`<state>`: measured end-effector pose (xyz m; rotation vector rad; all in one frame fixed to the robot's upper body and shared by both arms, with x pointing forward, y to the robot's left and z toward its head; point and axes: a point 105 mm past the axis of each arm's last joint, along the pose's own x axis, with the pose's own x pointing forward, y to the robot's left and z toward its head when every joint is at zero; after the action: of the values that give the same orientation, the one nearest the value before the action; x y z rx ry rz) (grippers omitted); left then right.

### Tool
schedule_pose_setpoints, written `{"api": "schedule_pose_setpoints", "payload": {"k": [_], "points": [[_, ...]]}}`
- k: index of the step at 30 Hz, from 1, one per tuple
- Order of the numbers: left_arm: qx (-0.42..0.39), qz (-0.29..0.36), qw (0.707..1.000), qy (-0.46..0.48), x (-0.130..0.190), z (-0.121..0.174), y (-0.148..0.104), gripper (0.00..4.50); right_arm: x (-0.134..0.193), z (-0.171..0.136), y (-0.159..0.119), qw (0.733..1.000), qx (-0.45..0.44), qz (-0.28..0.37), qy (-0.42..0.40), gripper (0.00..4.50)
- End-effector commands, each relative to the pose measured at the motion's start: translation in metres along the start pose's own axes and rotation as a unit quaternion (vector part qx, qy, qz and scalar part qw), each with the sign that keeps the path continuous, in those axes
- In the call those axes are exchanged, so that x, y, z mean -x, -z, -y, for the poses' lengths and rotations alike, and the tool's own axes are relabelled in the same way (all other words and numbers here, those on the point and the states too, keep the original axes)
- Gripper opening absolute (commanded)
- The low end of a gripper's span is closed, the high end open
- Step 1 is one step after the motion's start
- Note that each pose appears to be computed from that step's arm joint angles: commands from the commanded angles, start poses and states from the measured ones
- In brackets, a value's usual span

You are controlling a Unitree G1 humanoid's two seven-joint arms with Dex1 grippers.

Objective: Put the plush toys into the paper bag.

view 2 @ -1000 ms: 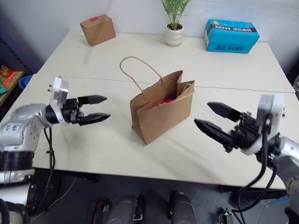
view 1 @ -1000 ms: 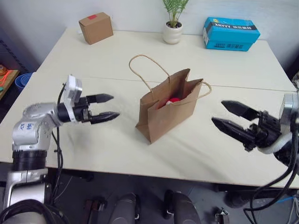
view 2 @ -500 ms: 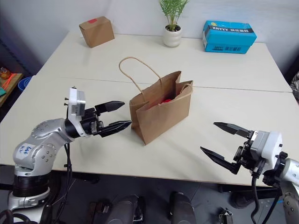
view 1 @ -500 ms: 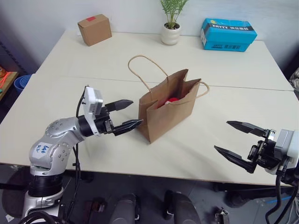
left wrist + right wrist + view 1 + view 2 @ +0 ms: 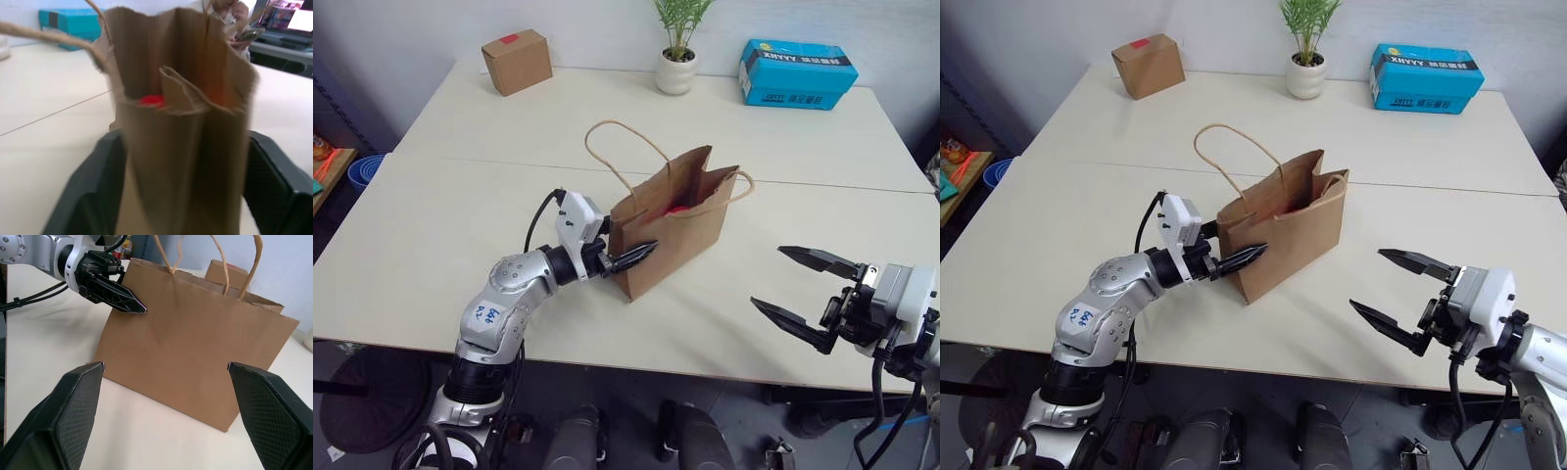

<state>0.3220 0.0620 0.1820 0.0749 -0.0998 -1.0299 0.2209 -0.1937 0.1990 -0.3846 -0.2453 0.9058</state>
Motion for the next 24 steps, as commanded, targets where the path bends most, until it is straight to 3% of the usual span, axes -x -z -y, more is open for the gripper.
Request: {"api": "schedule_pose_setpoints", "payload": {"k": [1, 7, 12, 16, 24], "points": [[-0.03, 0.006, 0.997, 0.07, 0.001, 0.008, -0.011, 2.06, -0.001, -0.004, -0.012, 1.0, 0.028, 0.013, 0.001, 4.14], [-0.02, 0.018, 0.986, 0.168, 0.013, -0.002, -0.022, 0.1, 0.004, -0.011, -0.018, 0.999, 0.037, 0.001, 0.002, 4.14], [-0.025, 0.017, 0.96, 0.277, 0.024, -0.009, -0.032, 0.04, 0.023, -0.01, -0.022, 0.998, 0.051, -0.031, 0.012, 4.14], [-0.069, -0.04, 0.925, 0.372, 0.03, -0.013, -0.015, 0.04, 0.041, -0.009, -0.024, 0.996, 0.055, -0.061, 0.024, 4.14], [-0.101, -0.04, 0.923, 0.369, 0.014, -0.03, -0.01, 0.04, 0.044, -0.014, -0.012, 0.997, 0.041, -0.064, 0.029, 4.14]]}}
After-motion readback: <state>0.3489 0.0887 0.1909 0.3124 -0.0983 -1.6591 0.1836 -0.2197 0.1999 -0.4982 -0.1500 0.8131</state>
